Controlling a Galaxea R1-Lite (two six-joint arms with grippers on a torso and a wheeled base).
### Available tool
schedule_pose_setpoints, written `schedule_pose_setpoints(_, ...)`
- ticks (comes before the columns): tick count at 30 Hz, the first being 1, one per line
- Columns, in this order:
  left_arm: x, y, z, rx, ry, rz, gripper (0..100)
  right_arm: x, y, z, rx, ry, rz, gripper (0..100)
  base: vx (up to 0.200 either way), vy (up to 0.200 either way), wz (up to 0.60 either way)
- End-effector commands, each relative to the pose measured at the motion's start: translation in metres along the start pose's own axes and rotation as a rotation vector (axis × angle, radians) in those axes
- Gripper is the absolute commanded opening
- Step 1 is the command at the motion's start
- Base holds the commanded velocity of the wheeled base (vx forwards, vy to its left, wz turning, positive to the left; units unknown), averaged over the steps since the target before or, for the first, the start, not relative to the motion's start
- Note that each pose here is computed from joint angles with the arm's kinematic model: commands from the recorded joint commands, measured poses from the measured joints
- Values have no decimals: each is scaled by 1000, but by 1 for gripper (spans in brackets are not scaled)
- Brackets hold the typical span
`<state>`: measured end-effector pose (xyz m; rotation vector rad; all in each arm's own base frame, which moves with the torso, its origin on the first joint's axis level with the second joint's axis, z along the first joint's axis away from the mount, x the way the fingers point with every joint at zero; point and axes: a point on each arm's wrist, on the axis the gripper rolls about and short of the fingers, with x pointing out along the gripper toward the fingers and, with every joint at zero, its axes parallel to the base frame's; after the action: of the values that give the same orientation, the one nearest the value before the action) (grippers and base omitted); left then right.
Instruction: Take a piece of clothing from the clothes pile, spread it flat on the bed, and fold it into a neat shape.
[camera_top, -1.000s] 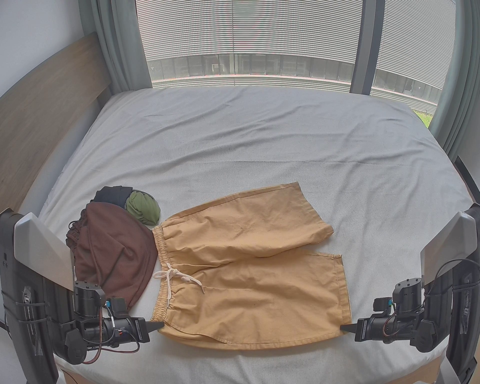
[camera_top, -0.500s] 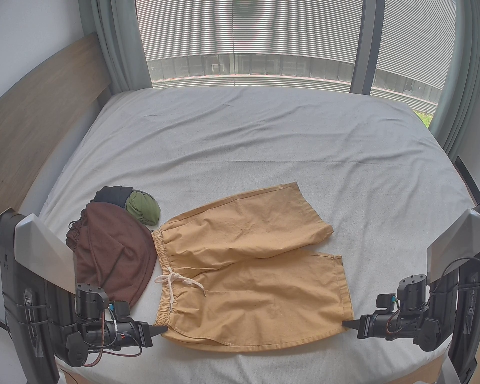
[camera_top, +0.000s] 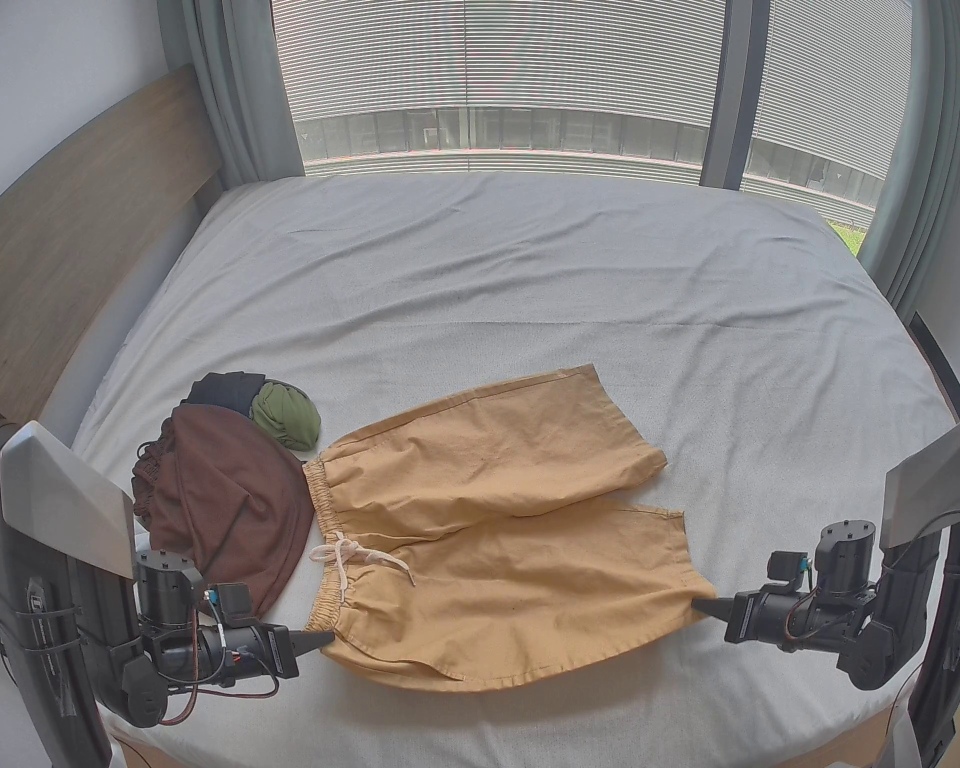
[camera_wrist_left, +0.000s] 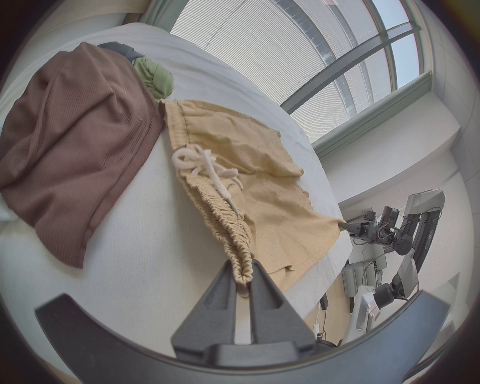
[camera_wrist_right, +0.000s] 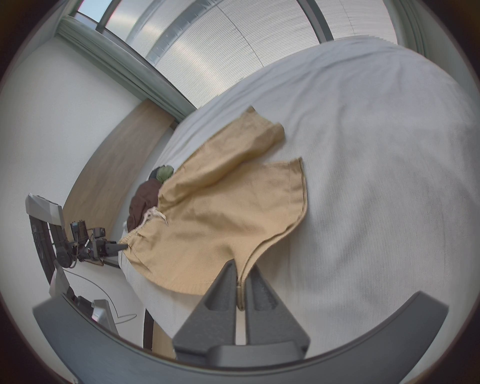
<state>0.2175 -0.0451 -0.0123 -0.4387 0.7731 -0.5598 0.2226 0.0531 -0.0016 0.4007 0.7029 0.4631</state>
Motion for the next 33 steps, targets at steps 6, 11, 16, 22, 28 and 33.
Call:
schedule_pose_setpoints(6, 1, -7, 30, 6, -134, -42, 0, 5, 9, 36, -46, -169, 52, 0, 0, 0, 0)
schedule_pose_setpoints(11, 0, -12, 43, -36, -191, -66, 0, 12, 10, 49, -50, -217, 70, 0, 0, 0, 0)
schedule_pose_setpoints(16, 2, -12, 45, -37, -199, -70, 0, 18, 11, 62, -67, -266, 88, 0, 0, 0, 0)
schedule_pose_setpoints(22, 3, -12, 49, -63, -214, -73, 0, 23, 11, 82, -90, -344, 98, 0, 0, 0, 0)
schedule_pose_setpoints(28, 6, -11, 54, -79, -249, -48, 0, 27, 13, 93, -107, -382, 111, 0, 0, 0, 0)
schedule_pose_setpoints(33, 8, -11, 62, -111, -292, -35, 0, 32, 15, 105, -121, -424, 129, 0, 0, 0, 0)
